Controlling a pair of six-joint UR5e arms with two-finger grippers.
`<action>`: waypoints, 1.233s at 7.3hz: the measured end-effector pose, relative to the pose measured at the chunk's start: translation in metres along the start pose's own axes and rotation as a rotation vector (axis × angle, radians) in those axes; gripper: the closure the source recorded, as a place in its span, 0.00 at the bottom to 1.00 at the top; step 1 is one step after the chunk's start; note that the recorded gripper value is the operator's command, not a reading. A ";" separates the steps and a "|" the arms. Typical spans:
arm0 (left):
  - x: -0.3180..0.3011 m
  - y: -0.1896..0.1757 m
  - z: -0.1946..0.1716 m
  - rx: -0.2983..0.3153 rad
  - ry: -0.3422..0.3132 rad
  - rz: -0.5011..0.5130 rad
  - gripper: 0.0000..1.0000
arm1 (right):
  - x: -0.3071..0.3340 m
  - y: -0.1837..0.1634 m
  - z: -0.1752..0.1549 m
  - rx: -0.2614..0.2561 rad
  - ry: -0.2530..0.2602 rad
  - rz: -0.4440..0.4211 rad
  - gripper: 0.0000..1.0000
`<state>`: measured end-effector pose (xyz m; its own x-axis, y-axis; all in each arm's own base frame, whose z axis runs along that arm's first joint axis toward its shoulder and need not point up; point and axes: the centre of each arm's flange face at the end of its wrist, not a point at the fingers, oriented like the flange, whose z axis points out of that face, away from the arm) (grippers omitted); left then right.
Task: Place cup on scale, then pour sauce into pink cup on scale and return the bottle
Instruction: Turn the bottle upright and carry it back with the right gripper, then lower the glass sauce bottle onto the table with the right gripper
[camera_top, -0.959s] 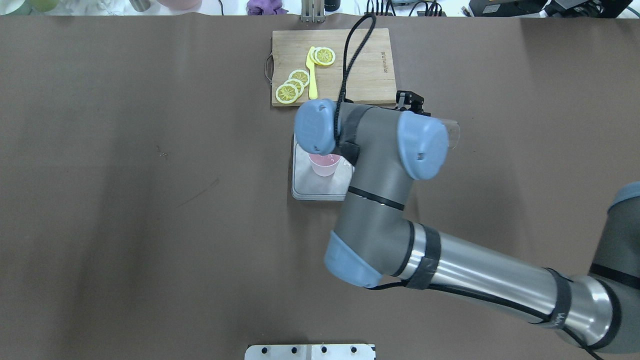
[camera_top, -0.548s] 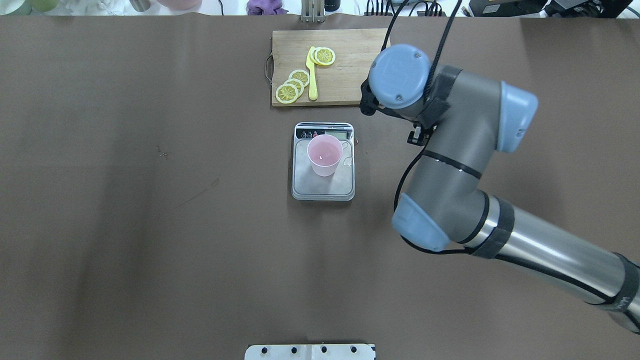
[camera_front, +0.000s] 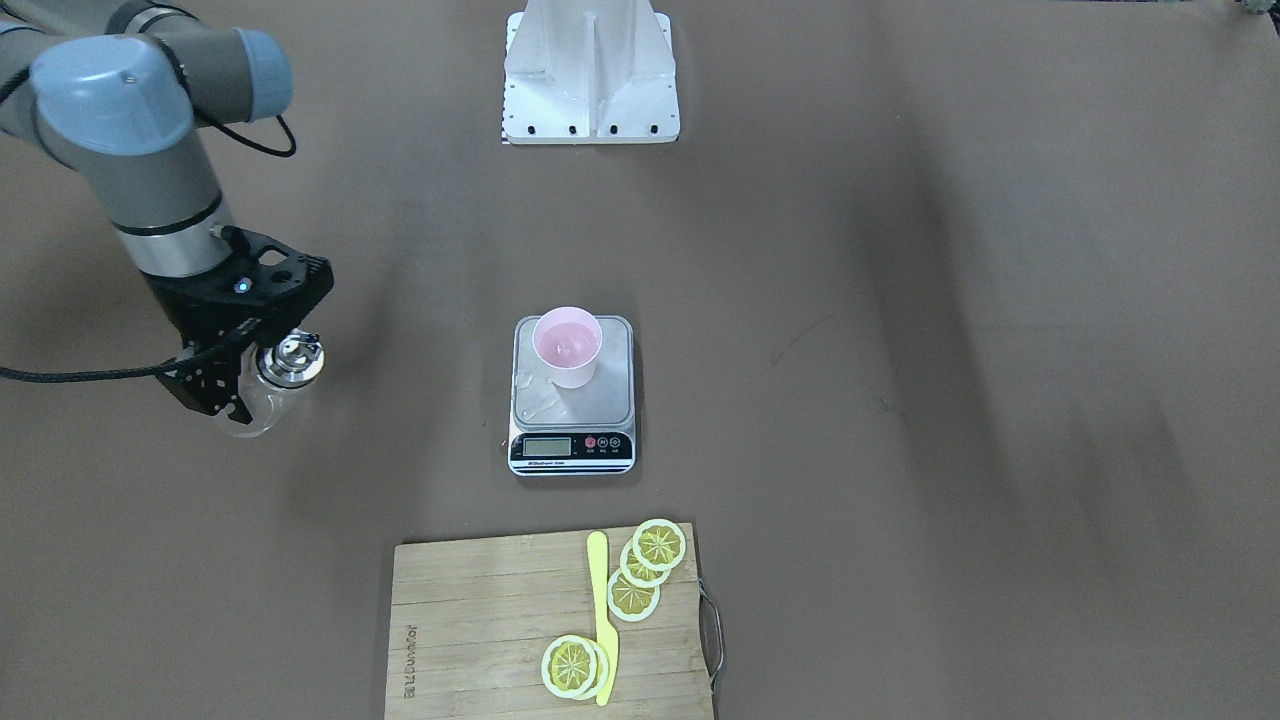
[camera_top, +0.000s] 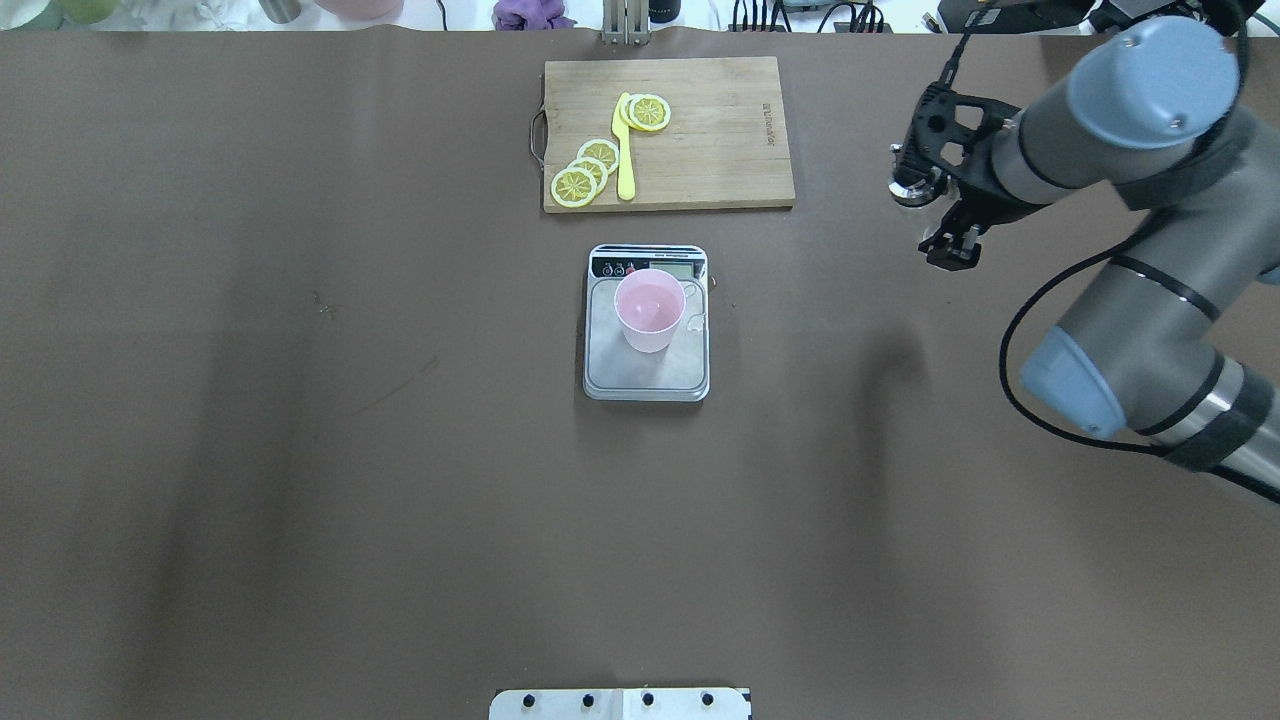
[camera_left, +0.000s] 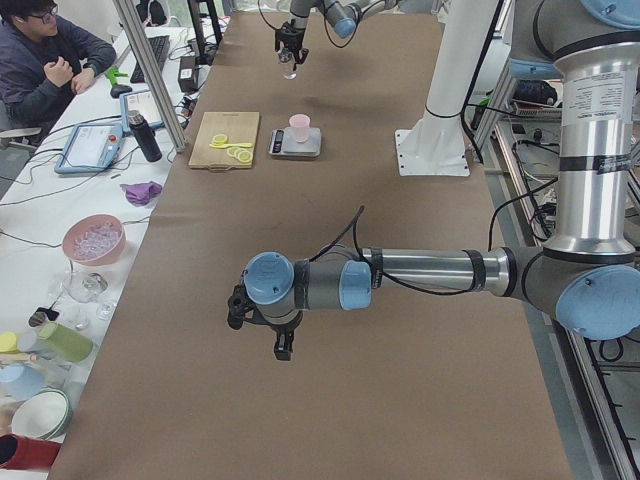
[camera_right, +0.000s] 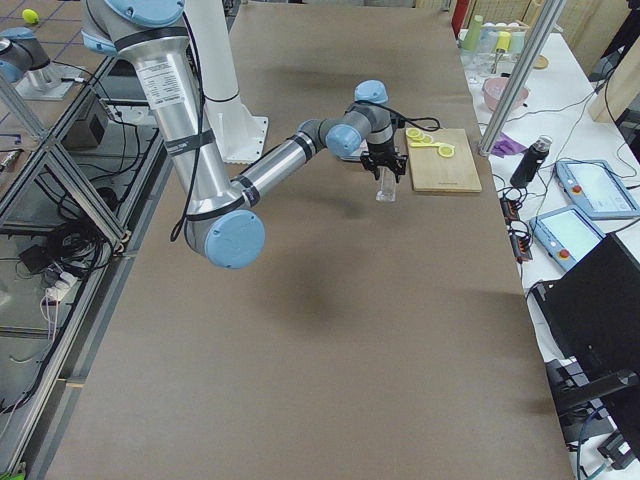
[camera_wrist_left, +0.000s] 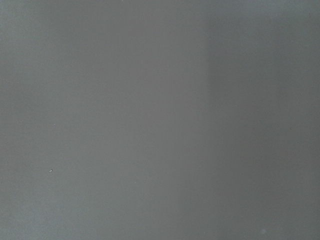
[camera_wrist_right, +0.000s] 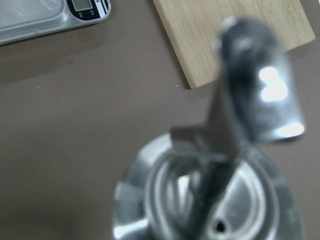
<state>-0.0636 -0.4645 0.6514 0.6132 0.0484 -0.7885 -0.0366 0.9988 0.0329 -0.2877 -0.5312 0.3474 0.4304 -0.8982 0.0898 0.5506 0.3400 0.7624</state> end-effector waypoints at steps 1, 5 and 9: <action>0.000 0.000 0.000 0.000 0.001 0.000 0.02 | 0.011 0.031 -0.007 0.057 -0.050 0.013 1.00; 0.001 0.000 -0.001 0.002 0.002 0.003 0.02 | 0.058 0.170 0.040 0.281 -0.185 0.001 1.00; 0.001 0.005 0.000 0.001 0.002 0.001 0.02 | 0.058 0.238 0.054 0.417 -0.243 0.068 1.00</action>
<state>-0.0634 -0.4592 0.6508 0.6116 0.0495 -0.7896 -0.0369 0.9987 0.0341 -0.1703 -0.5169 0.5686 0.2488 -0.9338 0.2571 0.1724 0.3039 0.9370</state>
